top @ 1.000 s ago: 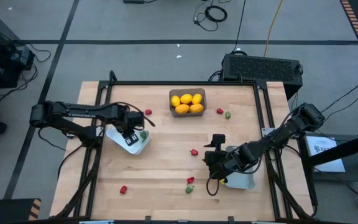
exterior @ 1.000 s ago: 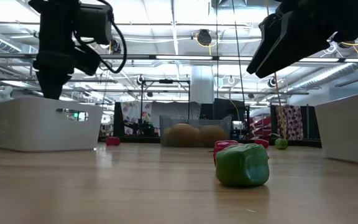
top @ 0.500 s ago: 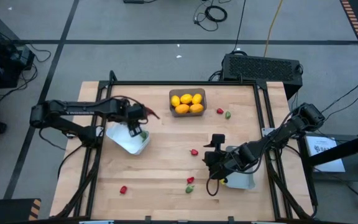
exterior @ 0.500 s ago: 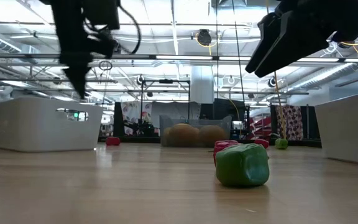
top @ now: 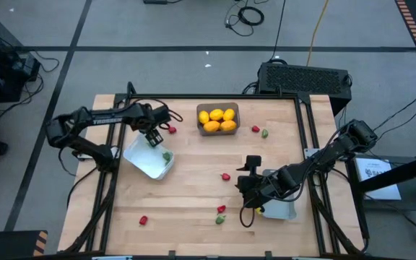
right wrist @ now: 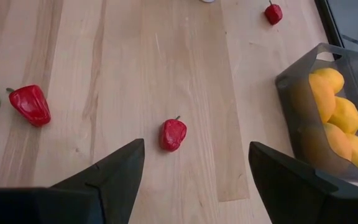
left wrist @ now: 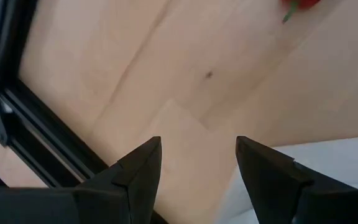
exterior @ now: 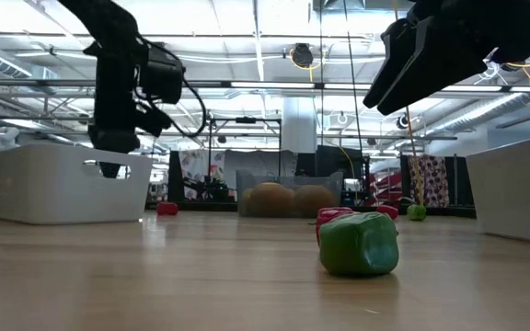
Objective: Sort produce into baskets
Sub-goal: Adjust the white bin
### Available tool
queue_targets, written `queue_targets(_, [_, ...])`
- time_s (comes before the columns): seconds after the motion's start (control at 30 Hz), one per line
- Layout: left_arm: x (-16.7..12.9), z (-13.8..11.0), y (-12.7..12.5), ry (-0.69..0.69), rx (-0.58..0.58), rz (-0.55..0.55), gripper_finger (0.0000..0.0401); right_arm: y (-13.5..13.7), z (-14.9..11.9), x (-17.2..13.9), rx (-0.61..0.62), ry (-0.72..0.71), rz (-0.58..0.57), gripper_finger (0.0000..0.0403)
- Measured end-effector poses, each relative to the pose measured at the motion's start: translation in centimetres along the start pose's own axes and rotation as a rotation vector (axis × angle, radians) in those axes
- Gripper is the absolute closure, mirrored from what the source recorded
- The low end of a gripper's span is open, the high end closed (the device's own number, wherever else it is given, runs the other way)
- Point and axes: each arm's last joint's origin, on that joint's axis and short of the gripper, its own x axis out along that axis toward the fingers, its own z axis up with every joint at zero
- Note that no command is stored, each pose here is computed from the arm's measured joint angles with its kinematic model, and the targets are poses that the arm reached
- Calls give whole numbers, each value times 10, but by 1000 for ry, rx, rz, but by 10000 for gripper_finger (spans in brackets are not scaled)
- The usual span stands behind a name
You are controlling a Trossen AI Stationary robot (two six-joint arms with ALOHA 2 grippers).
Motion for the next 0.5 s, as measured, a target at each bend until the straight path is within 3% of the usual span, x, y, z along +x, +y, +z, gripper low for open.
queue_targets(0.23, [4,-3,5,67,-101,-58,186,0,0,0,6,1,0,124])
queue_targets(0.5, [0,-21,5,247,-126,-32,186,0,-6,3,17,16,-4,124])
